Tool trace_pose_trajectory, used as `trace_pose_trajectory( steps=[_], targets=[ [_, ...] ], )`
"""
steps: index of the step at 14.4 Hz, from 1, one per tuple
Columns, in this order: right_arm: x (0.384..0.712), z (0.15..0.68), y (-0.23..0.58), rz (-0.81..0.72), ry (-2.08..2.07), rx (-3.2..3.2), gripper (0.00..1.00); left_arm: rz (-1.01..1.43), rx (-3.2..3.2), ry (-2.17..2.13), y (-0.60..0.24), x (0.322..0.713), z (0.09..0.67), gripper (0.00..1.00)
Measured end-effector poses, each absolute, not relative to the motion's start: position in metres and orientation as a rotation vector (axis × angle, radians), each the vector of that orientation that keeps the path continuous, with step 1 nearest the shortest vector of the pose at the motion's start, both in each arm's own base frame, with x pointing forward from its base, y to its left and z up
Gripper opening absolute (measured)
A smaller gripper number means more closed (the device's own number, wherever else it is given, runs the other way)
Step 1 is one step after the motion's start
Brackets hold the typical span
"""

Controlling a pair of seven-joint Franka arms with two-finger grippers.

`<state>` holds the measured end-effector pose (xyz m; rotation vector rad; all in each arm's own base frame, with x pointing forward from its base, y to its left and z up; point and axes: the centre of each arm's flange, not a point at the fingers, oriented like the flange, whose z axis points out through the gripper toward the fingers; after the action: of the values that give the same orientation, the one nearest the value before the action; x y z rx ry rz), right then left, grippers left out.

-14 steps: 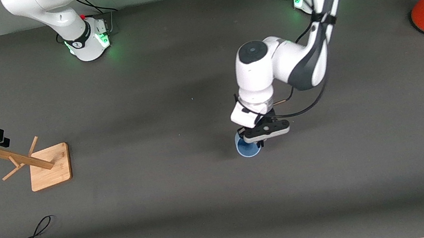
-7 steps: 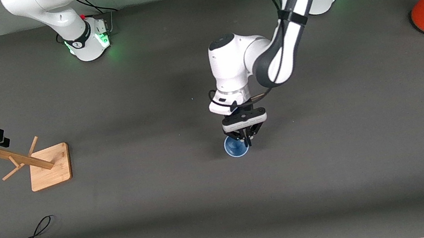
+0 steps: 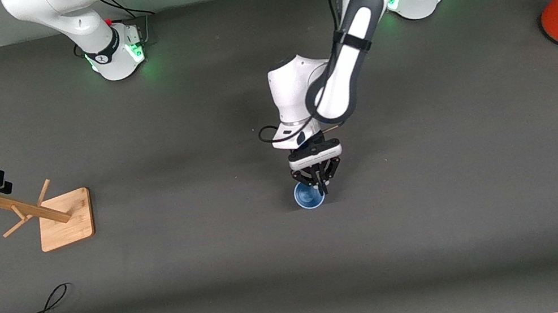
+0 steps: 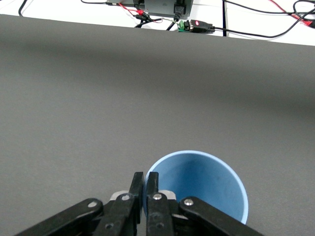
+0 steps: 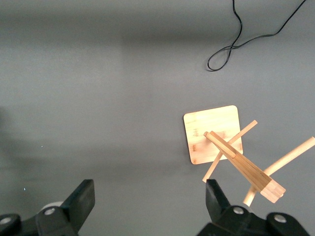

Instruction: Rotate and upright cup with both arms

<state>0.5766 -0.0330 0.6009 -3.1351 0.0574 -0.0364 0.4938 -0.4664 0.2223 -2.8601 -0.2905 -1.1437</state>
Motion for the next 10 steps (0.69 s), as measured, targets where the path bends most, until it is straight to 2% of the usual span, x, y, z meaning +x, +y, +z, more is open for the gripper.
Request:
trace_pose_trajectory(
  steps=[2, 3, 6, 8, 9, 10],
  targets=[
    [0.577, 0.601, -0.033, -0.037, 0.057, -3.135, 1.0, -1.163, -2.859, -0.299, -0.468, 0.492, 0.222, 0.07],
    [0.577, 0.601, -0.033, -0.037, 0.057, -3.135, 1.0, -1.163, -2.858, -0.3, -0.468, 0.492, 0.221, 0.12],
    [0.577, 0.601, -0.033, -0.037, 0.058, -3.135, 1.0, -1.171, -2.851, -0.287, -0.466, 0.497, 0.225, 0.46],
    [0.577, 0.601, -0.033, -0.037, 0.058, -3.135, 1.0, -1.156, -2.853, -0.267, -0.464, 0.504, 0.238, 0.63],
    [0.577, 0.601, -0.033, -0.037, 0.058, -3.135, 1.0, -1.136, -2.857, -0.258, -0.462, 0.51, 0.248, 0.78],
    [0.577, 0.601, -0.033, -0.037, 0.057, -3.135, 1.0, -1.102, -2.866, -0.249, -0.458, 0.518, 0.261, 0.87]
  ],
)
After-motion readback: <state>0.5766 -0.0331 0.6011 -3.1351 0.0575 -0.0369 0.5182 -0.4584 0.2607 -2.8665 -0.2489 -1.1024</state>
